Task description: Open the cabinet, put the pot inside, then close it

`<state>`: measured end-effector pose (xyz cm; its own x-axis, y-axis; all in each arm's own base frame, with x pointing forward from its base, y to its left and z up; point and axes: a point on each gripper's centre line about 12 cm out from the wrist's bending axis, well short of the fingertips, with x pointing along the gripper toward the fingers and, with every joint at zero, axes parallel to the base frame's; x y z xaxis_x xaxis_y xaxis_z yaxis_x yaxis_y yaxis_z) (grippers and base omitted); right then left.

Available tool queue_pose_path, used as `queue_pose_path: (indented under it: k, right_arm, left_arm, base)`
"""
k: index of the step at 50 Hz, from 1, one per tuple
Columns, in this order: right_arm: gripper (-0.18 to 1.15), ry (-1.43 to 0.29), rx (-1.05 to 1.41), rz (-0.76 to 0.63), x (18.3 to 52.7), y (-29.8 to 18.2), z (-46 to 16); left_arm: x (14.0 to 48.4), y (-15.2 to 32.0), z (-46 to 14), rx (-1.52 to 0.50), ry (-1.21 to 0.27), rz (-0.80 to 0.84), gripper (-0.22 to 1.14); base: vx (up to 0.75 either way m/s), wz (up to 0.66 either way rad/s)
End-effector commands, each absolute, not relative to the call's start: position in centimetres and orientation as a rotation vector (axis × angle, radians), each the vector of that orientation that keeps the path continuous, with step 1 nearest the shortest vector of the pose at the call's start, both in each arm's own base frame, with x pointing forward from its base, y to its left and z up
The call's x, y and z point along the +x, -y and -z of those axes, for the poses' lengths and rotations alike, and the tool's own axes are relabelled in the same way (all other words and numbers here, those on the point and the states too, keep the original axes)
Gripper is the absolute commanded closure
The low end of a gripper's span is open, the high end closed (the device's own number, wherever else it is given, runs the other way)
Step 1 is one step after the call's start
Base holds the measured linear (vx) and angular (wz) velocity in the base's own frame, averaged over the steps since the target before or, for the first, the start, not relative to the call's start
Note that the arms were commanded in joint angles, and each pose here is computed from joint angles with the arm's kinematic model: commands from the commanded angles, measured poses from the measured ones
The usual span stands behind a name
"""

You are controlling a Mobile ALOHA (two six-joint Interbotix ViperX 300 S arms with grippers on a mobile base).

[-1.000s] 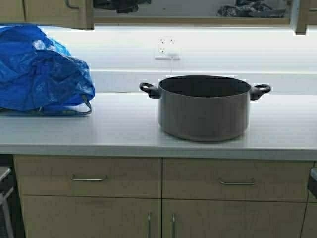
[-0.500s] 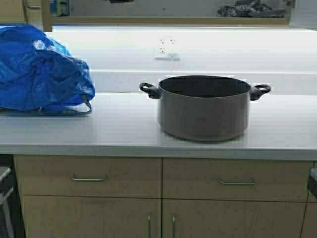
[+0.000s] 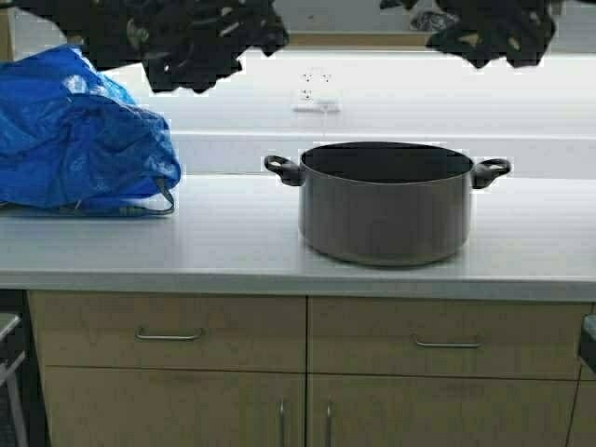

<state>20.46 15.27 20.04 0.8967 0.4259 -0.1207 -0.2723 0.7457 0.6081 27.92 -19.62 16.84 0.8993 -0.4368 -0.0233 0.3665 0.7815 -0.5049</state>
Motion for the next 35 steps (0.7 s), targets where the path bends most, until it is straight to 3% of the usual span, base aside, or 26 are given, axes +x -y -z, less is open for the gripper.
queue_pose_path:
  k: [1, 10, 27, 35]
  right_arm:
    - [0.01, -0.225, 0.676, -0.395, 19.2, -15.5, -17.5]
    - [0.01, -0.163, 0.726, -0.323, 19.0, -14.3, -13.5]
    - [0.01, -0.171, 0.871, -0.241, 20.8, -15.3, -6.6]
    - [0.01, -0.079, 0.901, -0.194, 23.0, -14.6, -5.0]
  left_arm:
    - [26.7, 19.3, -14.2, -0.655, -0.142, 0.472, -0.06]
    - [26.3, 18.6, -10.0, -0.818, -0.134, 0.460, -0.06]
    - [27.1, 17.5, -7.1, -0.874, -0.073, 0.389, -0.06]
    - [28.7, 16.3, -6.2, -0.888, -0.051, 0.331, -0.06]
  base:
    - [0.00, 0.00]
    - [0.02, -0.07]
    - [0.08, -0.12]
    - [0.06, -0.12]
